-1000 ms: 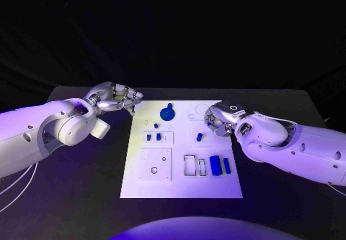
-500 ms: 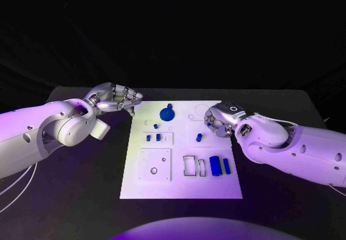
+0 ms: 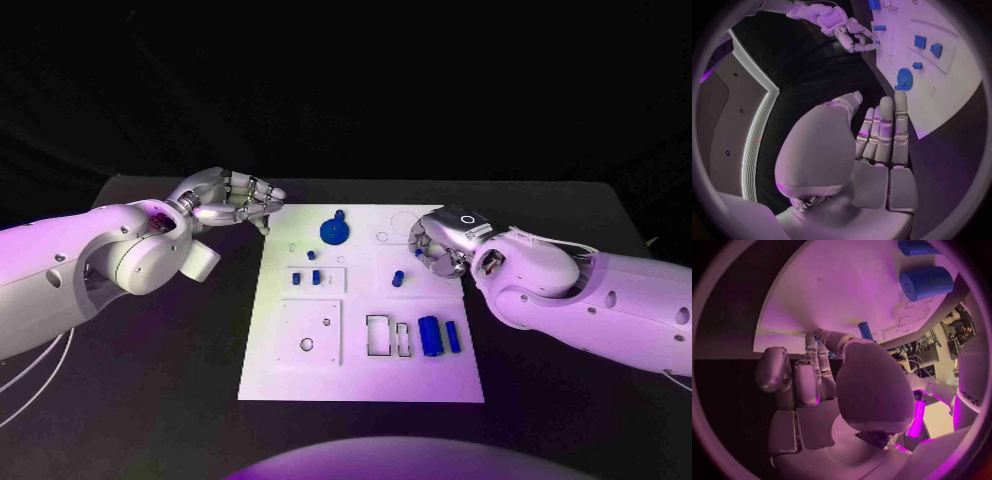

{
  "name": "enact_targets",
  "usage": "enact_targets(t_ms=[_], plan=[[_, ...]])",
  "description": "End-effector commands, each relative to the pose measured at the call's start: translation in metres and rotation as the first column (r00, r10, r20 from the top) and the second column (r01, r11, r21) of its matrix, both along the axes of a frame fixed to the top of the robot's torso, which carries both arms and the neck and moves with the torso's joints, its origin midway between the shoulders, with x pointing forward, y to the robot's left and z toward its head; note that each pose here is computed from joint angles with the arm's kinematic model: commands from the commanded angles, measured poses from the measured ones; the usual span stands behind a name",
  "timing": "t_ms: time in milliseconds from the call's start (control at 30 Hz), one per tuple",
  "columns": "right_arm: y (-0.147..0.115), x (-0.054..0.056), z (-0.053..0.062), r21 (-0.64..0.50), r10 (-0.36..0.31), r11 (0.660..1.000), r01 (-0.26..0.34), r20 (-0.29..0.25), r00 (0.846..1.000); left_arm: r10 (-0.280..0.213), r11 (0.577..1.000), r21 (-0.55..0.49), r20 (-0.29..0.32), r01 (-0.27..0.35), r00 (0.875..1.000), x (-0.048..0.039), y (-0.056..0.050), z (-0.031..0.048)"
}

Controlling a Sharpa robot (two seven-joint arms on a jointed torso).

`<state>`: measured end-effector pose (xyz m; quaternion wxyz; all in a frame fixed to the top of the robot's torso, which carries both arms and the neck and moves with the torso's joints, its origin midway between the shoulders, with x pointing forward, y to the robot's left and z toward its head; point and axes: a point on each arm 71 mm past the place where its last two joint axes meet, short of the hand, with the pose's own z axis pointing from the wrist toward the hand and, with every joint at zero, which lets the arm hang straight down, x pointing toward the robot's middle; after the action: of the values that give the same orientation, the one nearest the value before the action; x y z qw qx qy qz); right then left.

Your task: Assemble the parts on the task board

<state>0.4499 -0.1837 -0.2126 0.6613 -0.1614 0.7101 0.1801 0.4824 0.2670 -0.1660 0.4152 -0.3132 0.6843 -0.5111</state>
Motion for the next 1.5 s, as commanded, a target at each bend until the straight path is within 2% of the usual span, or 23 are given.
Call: enact_targets(t_ms=[33, 400, 633, 967, 1133, 1333, 1500], plan=[[0.001, -0.001, 0.002, -0.003, 0.006, 1.0, -0.007, -0.011, 1.0, -0.019, 1.0, -0.004, 0.0, 0.019, 1.0, -0.0004, -0.002, 0.0006], [-0.002, -0.004, 0.015, 0.038, -0.001, 0.999, 0.001, 0.003, 1.0, -0.017, 1.0, -0.003, 0.001, 0.017, 1.0, 0.0001, -0.002, 0.0005], [0.0, -0.01, 0.024, 0.079, 0.006, 0.997, -0.007, 0.006, 1.0, -0.017, 1.0, -0.003, 0.001, 0.017, 1.0, 0.0004, -0.002, 0.0004], [0.029, -0.027, 0.033, 0.152, 0.085, 0.985, -0.083, -0.008, 0.996, -0.018, 1.0, -0.004, 0.001, 0.018, 1.0, 0.0025, -0.003, -0.0005], [0.052, -0.037, 0.034, 0.182, 0.144, 0.974, -0.137, -0.025, 0.989, -0.02, 1.0, -0.004, -0.001, 0.02, 1.0, 0.0046, -0.005, -0.0015], [0.083, -0.049, 0.029, 0.218, 0.225, 0.953, -0.209, -0.052, 0.973, -0.025, 1.0, -0.005, -0.002, 0.025, 1.0, 0.0076, -0.008, -0.0028], [0.097, -0.056, 0.02, 0.235, 0.264, 0.942, -0.24, -0.078, 0.961, -0.03, 1.0, -0.006, -0.002, 0.03, 1.0, 0.0104, -0.013, -0.004]])
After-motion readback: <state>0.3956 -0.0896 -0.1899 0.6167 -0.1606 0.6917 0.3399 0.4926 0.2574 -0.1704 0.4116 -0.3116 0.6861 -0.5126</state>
